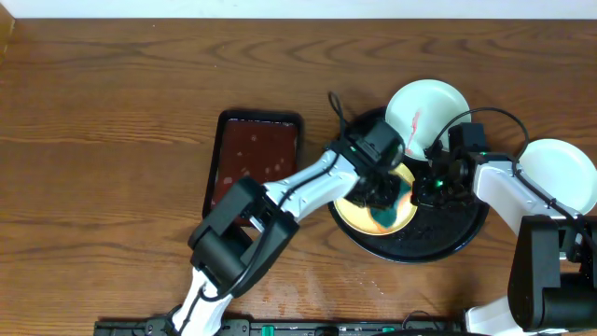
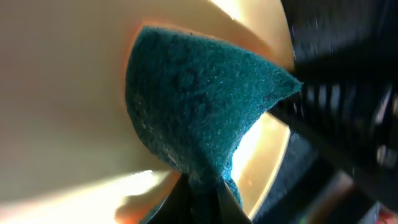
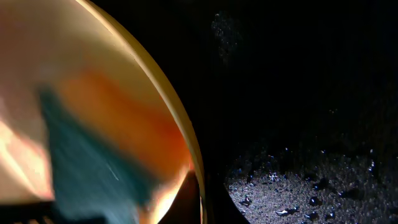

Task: Clean dirty plates on tray and stack at the side
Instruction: 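Scrub the yellow plate with the sponge while right gripper holds its rim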

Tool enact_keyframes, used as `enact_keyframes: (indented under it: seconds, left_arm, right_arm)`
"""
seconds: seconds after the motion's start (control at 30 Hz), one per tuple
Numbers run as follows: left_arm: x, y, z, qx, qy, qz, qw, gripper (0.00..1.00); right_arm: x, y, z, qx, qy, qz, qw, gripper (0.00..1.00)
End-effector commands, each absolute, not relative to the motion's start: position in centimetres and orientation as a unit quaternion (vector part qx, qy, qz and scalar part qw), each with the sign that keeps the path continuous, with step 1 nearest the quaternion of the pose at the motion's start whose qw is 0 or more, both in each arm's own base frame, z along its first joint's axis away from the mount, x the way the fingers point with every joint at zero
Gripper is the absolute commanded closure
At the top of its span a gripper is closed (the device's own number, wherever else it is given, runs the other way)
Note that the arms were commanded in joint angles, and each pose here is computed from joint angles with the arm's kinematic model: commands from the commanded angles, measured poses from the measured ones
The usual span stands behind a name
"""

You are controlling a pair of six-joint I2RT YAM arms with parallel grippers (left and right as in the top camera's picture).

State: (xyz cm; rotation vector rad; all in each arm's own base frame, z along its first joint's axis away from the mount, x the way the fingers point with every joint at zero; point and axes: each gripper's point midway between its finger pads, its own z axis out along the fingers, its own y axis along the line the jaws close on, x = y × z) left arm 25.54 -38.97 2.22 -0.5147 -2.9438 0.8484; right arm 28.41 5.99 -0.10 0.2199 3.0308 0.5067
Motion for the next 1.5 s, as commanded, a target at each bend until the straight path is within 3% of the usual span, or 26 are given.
enact_keyframes:
  seconds: [0.0,0.2,0.27,0.4,0.63,0.87,1.07,1.47]
  left_arm:
    - [24.1,-38.1,0.9,-0.164,-0.946,0.271,0.067,0.92]
    - [29.0,-29.4,-1.2,-0.079,-0.993,0.088,0.006,0.93]
    - [31.9,-25.5,-0.4,-0.057,-0.997,0.0,-0.047,0.93]
    - [35.0,-23.6,2.8,-0.056,-0.989,-0.073,-0.111,0.92]
    - [35.7,-27.0,5.0,-0.085,-0.986,-0.037,-0.141,0.93]
    - [30.9,-33.6,2.6,-0.122,-0.985,0.112,-0.037,0.93]
    - [27.7,-36.8,1.0,-0.181,-0.976,0.119,-0.023,0.93]
    - [27.9,-39.6,0.3,-0.209,-0.959,0.193,-0.016,0.92]
  right_arm:
    - [27.6,4.5,-1.8,0.079,0.99,0.116,0.011,0.99]
    - [27.6,4.5,-1.8,0.079,0.99,0.116,0.011,0.99]
    - [27.6,4.5,-1.8,0.079,0.99,0.116,0.011,0.99]
    - [27.6,4.5,-1.8,0.079,0.99,0.116,0.011,0.99]
    - [27.5,4.5,-1.8,0.079,0.99,0.116,0.01,0.99]
    - [27.6,4.5,-1.8,0.079,0.99,0.116,0.011,0.99]
    - [27.6,4.5,-1.8,0.079,0.99,0.116,0.011,0.99]
    - [27.6,4.5,-1.8,0.079,0.99,0.116,0.011,0.99]
